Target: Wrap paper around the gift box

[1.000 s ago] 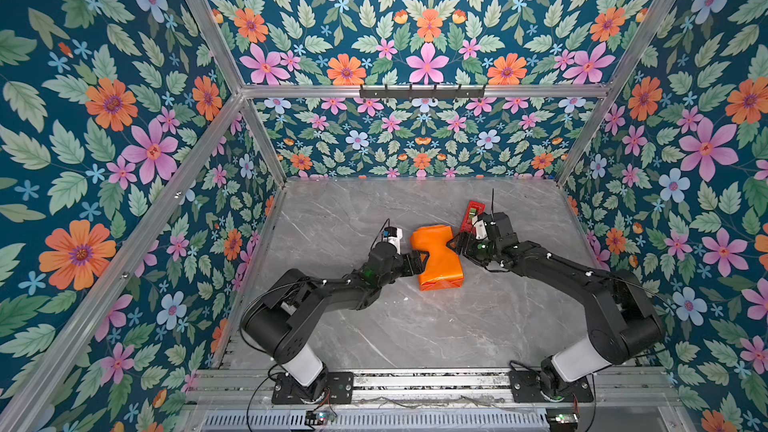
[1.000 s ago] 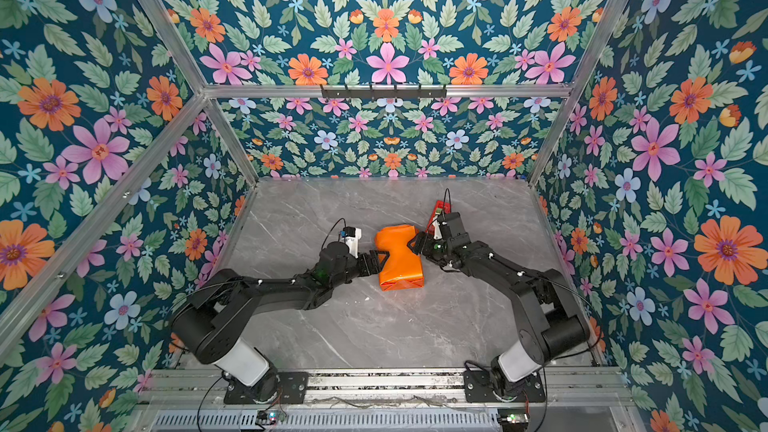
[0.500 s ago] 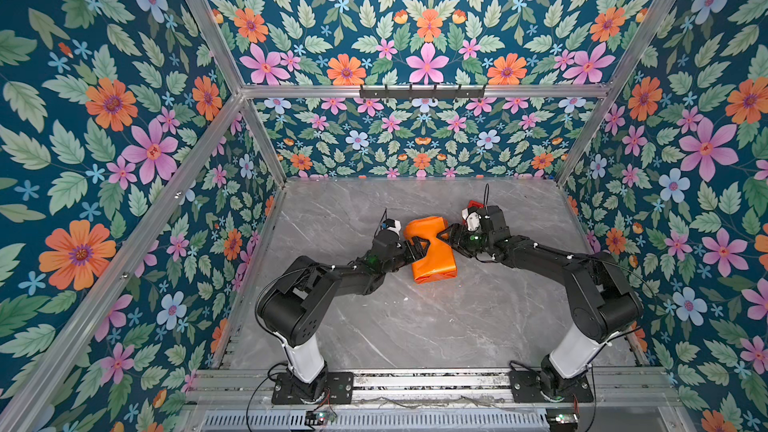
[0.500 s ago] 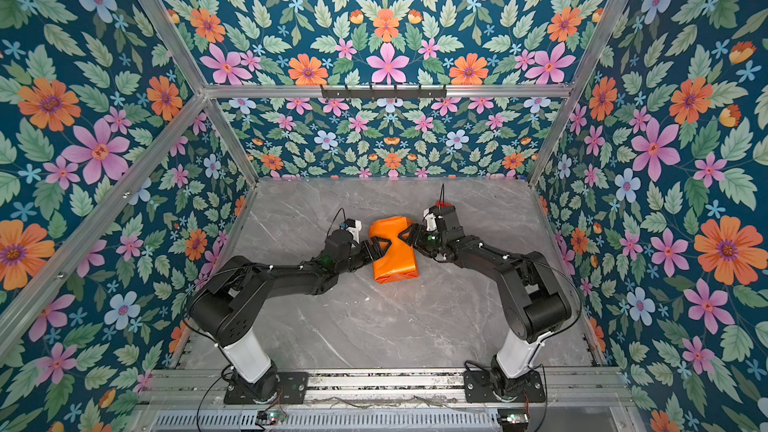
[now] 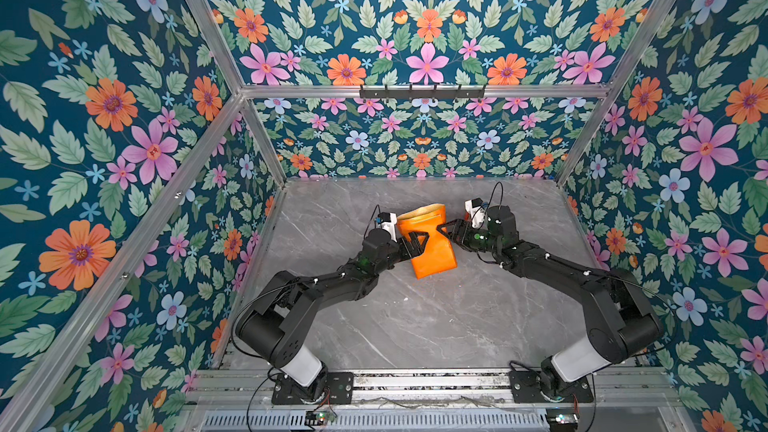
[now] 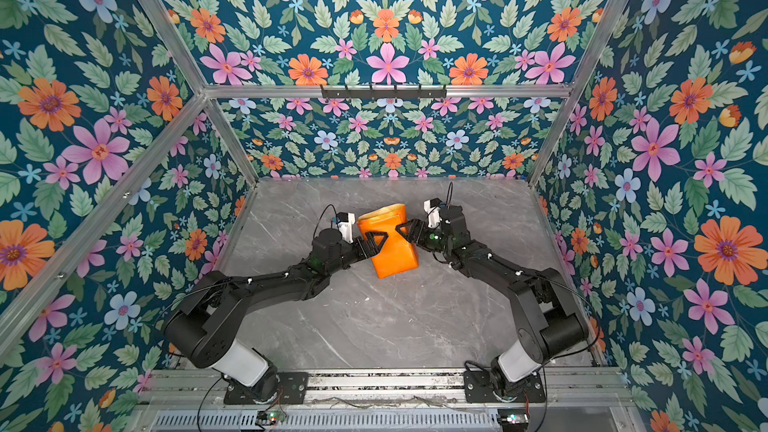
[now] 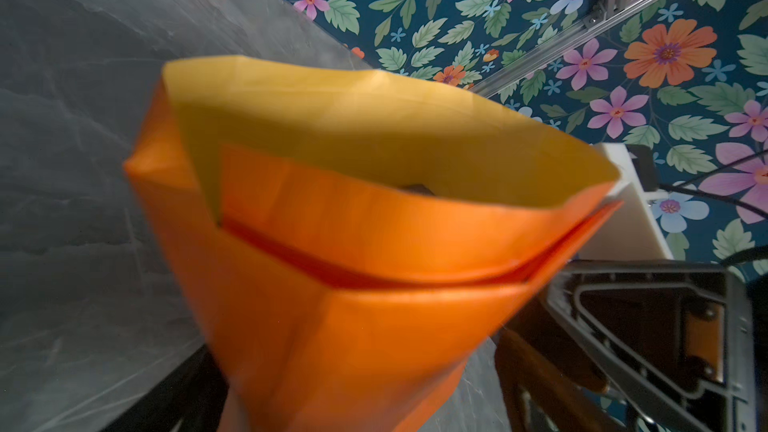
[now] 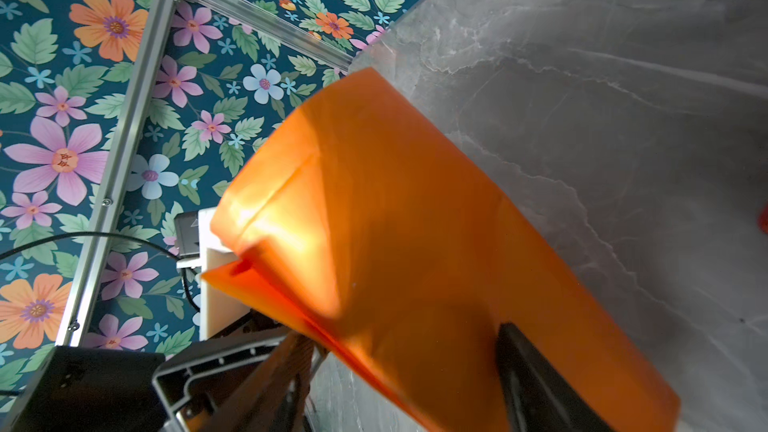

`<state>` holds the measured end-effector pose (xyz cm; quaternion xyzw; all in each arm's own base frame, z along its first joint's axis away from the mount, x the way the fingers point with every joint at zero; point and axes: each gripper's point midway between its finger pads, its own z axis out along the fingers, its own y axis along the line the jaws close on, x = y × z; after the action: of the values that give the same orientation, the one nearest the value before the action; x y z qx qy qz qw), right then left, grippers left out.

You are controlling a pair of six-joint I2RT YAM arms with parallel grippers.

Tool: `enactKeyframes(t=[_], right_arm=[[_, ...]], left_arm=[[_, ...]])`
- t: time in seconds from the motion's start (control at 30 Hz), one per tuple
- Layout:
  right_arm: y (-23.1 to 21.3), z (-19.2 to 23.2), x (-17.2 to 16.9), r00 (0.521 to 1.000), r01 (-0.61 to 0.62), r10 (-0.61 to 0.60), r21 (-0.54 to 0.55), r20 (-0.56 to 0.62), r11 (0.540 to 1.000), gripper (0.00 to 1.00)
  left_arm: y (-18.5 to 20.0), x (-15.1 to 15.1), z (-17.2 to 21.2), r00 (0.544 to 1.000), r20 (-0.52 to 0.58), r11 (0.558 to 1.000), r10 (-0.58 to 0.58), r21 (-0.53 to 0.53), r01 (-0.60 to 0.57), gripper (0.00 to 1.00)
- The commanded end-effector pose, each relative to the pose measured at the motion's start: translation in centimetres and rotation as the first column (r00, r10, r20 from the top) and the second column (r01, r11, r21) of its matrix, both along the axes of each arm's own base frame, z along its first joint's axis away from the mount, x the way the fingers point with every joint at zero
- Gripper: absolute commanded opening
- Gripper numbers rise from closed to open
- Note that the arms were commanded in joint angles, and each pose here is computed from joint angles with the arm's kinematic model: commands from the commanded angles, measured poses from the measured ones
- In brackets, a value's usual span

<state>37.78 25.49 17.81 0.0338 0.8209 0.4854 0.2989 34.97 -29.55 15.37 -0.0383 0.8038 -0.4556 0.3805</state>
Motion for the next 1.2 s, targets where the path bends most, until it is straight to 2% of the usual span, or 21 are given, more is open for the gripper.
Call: enactKeyframes(t=[0.0,0.33,0.6,0.97,1.17], right_arm=[[1.0,1.2,-1.0,0.997,-0.059,0.057,0.030,0.057,0.998,0.70],[1.5,0.3,-3.0,0.993,-0.068,0.068,-0.004,0.096,0.998,0.69],[1.3,-1.6,-4.5,0.992,-0.060,0.062,-0.026,0.110,0.998,0.69],[1.3,-2.1,-6.0,0.988,-0.051,0.058,-0.054,0.143,0.997,0.68],[1.2,-2.8,-6.1,0.995,-0.014,0.021,-0.066,0.099,0.998,0.65]], left_arm=[[-1.1,-0.7,3.1,0.994,0.088,0.994,-0.066,-0.085,0.073,1.00],[-0.6,-2.2,3.8,0.990,0.111,0.989,-0.085,-0.115,0.098,1.00],[0.1,-3.3,2.8,0.992,0.086,0.987,-0.092,-0.126,0.102,1.00],[1.3,-4.2,1.2,0.998,0.039,0.991,-0.057,-0.117,0.061,0.88],[1.6,-4.5,-0.5,0.999,-0.011,0.998,-0.038,-0.060,0.038,0.80]])
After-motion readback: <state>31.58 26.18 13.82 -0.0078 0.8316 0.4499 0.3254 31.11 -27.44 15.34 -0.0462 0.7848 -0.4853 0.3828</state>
